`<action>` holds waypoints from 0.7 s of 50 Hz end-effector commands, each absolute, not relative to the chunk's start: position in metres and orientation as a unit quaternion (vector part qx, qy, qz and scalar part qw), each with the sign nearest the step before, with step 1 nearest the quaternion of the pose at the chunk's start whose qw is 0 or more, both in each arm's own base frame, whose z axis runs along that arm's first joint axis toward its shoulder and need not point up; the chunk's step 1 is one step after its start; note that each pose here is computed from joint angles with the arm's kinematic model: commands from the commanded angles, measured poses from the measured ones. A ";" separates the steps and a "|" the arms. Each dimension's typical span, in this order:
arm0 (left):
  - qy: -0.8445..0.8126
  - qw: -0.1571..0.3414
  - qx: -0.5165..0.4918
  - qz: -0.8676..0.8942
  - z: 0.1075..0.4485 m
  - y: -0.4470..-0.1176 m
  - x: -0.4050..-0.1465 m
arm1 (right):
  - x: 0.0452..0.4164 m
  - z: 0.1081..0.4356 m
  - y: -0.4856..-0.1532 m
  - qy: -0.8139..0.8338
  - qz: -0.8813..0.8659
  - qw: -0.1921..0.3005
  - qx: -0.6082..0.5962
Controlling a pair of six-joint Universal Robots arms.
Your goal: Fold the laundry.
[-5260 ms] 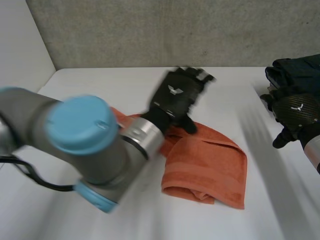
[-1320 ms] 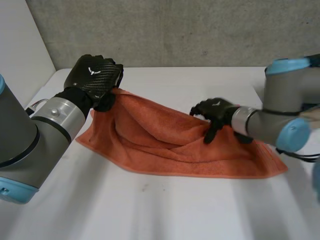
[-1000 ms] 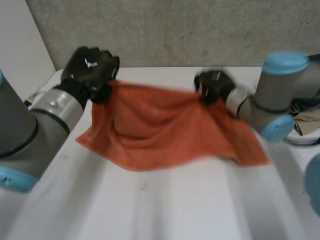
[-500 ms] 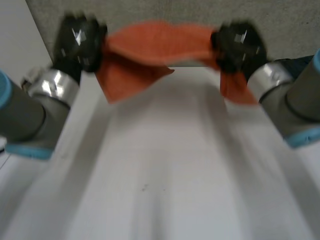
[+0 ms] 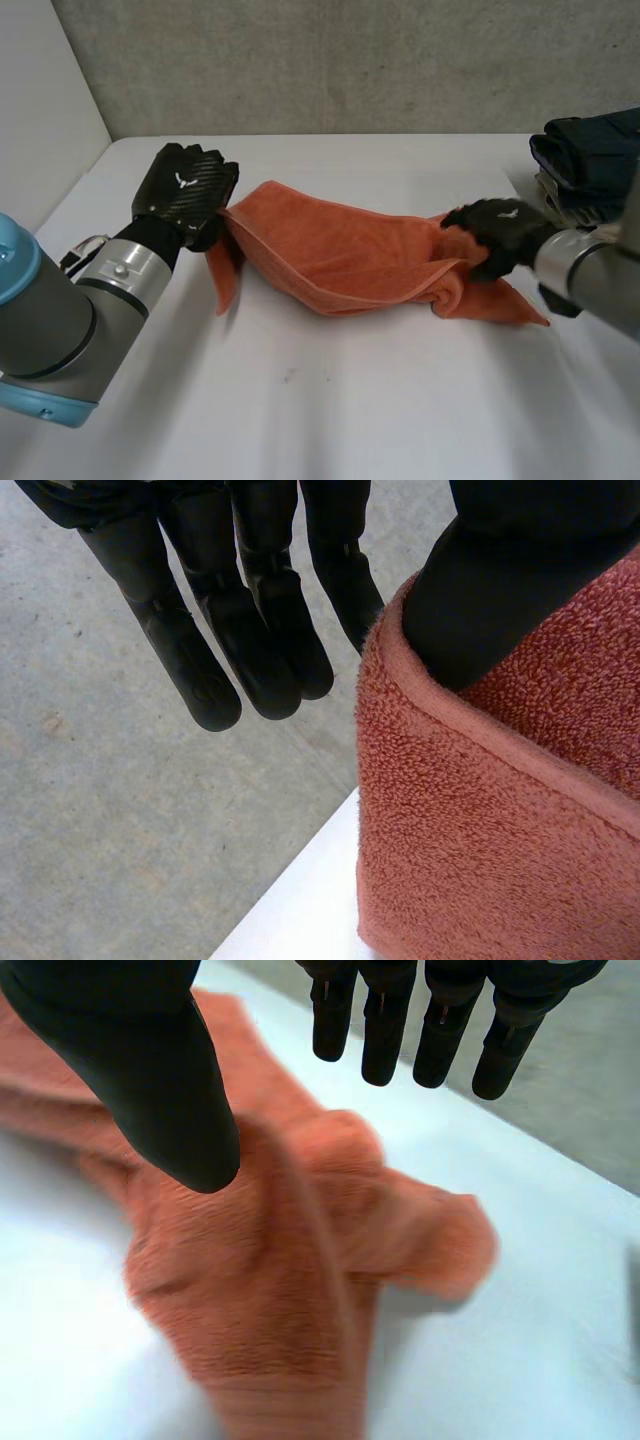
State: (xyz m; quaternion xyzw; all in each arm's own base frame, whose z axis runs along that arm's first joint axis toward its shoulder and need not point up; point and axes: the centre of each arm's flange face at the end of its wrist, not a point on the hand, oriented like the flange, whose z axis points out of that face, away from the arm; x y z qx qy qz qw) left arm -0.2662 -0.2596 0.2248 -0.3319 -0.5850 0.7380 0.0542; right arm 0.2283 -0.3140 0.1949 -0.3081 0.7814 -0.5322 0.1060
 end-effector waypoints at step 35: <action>-0.567 -0.001 -0.283 0.773 0.334 -0.244 -0.217 | 0.172 0.334 -0.299 0.688 -0.670 0.011 -0.278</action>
